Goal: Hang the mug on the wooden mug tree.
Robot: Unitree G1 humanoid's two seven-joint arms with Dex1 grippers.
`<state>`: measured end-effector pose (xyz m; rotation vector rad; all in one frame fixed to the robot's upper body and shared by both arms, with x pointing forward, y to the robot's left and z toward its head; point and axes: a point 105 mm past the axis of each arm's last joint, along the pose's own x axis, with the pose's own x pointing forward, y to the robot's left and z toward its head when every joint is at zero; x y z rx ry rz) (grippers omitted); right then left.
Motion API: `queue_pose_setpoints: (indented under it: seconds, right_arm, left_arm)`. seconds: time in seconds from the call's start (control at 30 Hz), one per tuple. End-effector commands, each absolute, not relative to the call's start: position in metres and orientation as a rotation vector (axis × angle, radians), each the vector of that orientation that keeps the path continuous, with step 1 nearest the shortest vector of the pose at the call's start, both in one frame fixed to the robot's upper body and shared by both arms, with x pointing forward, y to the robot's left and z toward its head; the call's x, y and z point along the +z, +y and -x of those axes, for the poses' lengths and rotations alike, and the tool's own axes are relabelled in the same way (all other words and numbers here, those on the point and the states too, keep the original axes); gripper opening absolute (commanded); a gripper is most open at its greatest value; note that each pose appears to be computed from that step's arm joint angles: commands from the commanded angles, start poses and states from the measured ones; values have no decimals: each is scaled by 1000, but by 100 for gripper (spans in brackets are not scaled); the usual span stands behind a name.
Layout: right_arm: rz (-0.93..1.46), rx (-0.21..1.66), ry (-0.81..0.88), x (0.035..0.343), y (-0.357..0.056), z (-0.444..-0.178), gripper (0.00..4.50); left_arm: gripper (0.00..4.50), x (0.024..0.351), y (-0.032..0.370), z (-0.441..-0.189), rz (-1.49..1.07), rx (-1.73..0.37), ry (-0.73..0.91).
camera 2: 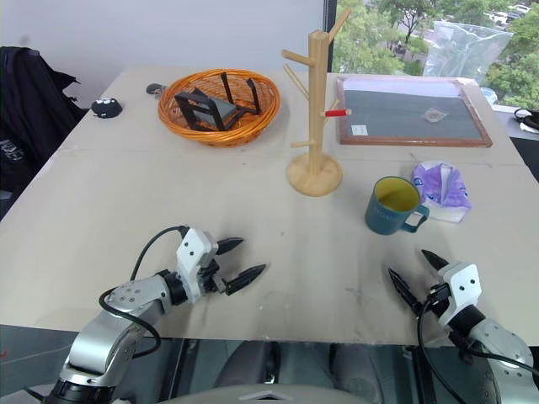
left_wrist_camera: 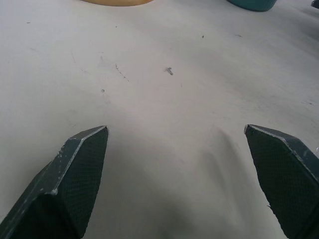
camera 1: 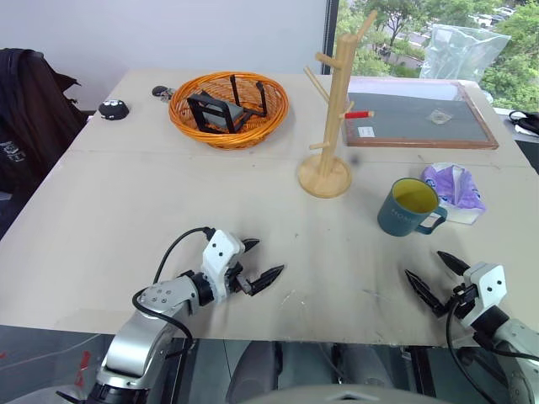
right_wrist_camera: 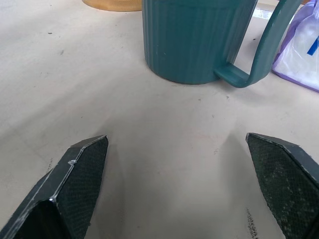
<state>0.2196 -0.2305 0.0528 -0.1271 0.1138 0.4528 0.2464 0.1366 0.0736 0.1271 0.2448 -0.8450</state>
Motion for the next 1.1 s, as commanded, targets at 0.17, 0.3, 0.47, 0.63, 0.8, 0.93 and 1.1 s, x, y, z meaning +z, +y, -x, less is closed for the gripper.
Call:
queue_pose_setpoints:
  seconds: [0.17,0.3,0.47,0.63,0.8,0.93,1.1]
  right_arm:
    - [162,420,75,65,-241,-223,448]
    - [161,414,78,64,-241,-222,448]
    - [159,400,76,65,-241,-222,448]
    - [156,370,73,65,-243,-219,448]
    - [163,317,80,65,-250,-221,448]
    - [116,226,56,76,-256,-231,448]
    - [75,156,32,89,-249,-248,448]
  left_arm:
    - [450,86,128,-246,-114,-861,180]
    - [450,85,127,-245,-111,-862,190]
    - [450,85,125,-246,-106,-876,189]
    - [450,87,123,-246,-105,-885,186]
    - [450,88,121,-248,-107,-900,182]
    - [450,98,112,-253,-106,-945,146]
    - [450,124,84,-246,-108,-1113,102]
